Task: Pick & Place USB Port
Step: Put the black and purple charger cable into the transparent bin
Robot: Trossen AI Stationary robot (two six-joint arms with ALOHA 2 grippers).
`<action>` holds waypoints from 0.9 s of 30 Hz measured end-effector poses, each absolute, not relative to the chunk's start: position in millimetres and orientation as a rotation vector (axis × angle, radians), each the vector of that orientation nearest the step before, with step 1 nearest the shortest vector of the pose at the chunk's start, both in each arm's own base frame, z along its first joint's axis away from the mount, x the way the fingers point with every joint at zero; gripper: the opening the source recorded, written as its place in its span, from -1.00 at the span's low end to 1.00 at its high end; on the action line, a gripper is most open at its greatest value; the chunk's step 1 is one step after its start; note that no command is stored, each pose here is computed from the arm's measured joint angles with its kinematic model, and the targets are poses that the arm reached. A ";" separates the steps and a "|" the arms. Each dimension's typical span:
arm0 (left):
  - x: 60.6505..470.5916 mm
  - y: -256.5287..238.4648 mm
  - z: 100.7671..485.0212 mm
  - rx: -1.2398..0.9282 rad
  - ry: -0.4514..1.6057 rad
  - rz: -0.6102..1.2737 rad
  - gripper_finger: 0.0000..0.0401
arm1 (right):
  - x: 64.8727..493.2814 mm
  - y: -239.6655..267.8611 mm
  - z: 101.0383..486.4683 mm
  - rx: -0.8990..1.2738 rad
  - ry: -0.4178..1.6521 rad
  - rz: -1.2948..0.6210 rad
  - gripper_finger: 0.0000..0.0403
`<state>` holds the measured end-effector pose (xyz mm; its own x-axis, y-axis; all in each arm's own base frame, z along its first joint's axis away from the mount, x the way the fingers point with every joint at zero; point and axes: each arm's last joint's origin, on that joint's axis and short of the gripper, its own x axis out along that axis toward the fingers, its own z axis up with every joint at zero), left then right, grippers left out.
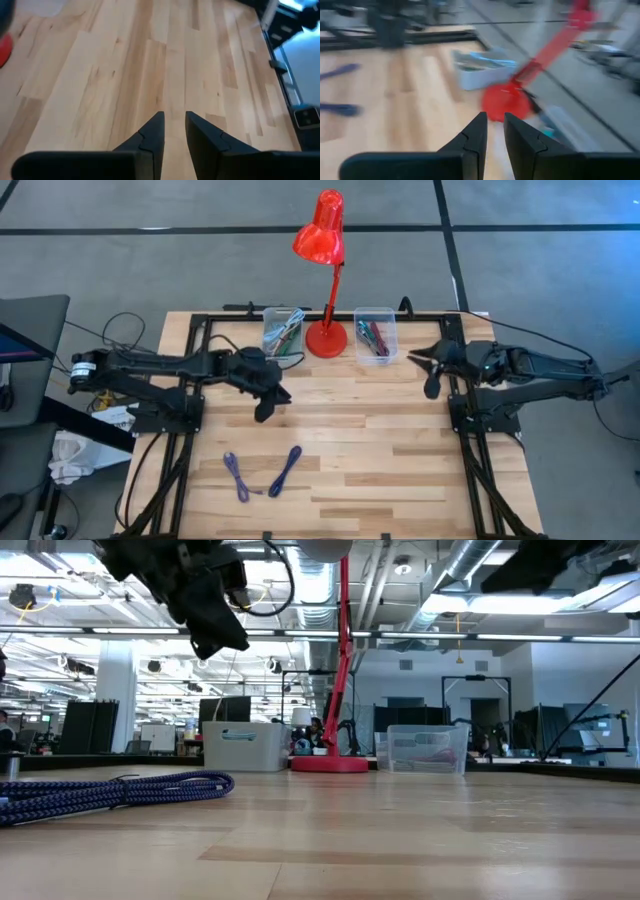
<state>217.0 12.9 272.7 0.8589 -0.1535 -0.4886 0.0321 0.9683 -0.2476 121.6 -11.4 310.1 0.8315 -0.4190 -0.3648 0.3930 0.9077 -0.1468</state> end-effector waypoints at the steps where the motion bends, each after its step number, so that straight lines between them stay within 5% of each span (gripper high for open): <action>1: 217.2 11.1 272.7 -0.218 0.528 -0.111 -0.62 | 126.4 -10.2 309.6 -0.063 0.404 -0.395 -0.71; 18: 222.4 -3.1 266.6 -0.367 0.584 -0.141 -0.61 | 194.3 2.0 285.1 -0.198 0.507 -0.291 -0.71; 27: 243.7 -38.5 230.9 -0.482 0.787 -0.139 -0.38 | 193.7 -2.5 289.0 -0.229 0.482 -0.310 -0.71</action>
<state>243.7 -38.5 230.9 0.7031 -0.2960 -0.6466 -0.0569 0.8830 -0.4660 193.7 -2.5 289.0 0.8412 -0.3437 -0.4174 0.2370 0.9282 -0.2867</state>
